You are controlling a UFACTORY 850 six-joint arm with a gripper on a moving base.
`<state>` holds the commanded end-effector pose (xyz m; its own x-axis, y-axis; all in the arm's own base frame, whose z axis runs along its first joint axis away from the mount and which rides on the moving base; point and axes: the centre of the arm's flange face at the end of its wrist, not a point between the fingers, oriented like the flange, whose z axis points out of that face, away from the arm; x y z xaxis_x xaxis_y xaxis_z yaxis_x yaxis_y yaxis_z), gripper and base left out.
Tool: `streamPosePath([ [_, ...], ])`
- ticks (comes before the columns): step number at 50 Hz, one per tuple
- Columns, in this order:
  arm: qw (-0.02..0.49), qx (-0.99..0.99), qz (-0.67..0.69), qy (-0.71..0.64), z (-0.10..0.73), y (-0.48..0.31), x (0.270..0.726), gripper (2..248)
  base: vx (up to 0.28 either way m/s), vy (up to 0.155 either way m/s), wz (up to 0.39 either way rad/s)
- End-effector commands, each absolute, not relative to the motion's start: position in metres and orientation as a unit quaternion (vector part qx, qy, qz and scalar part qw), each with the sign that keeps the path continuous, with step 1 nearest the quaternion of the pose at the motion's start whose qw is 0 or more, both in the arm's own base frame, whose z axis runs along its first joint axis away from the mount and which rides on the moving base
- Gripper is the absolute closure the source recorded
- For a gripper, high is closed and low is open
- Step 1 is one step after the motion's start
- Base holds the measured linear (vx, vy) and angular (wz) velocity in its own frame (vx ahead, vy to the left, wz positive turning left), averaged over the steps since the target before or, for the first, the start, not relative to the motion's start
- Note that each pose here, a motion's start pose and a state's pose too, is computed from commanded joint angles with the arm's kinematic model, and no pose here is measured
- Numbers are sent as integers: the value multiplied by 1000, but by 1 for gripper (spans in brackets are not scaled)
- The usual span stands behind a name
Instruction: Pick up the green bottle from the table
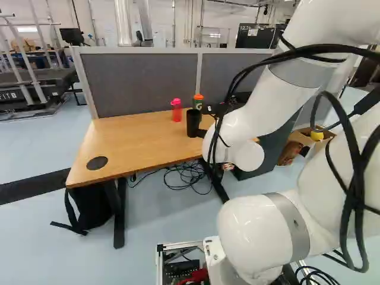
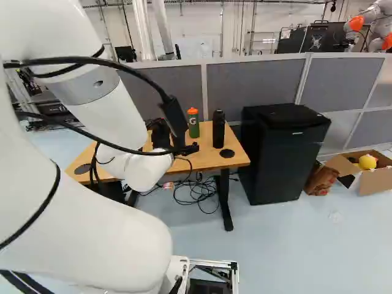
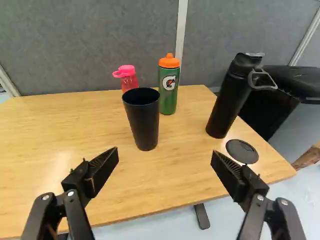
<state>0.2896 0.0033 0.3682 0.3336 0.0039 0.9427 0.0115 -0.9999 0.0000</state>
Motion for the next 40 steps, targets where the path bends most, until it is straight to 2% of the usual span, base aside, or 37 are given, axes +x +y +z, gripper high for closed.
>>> streamPosePath([
  [40, 6, -803, -596, -8, 392, 7, 344, 3, 0, 0, 0],
])
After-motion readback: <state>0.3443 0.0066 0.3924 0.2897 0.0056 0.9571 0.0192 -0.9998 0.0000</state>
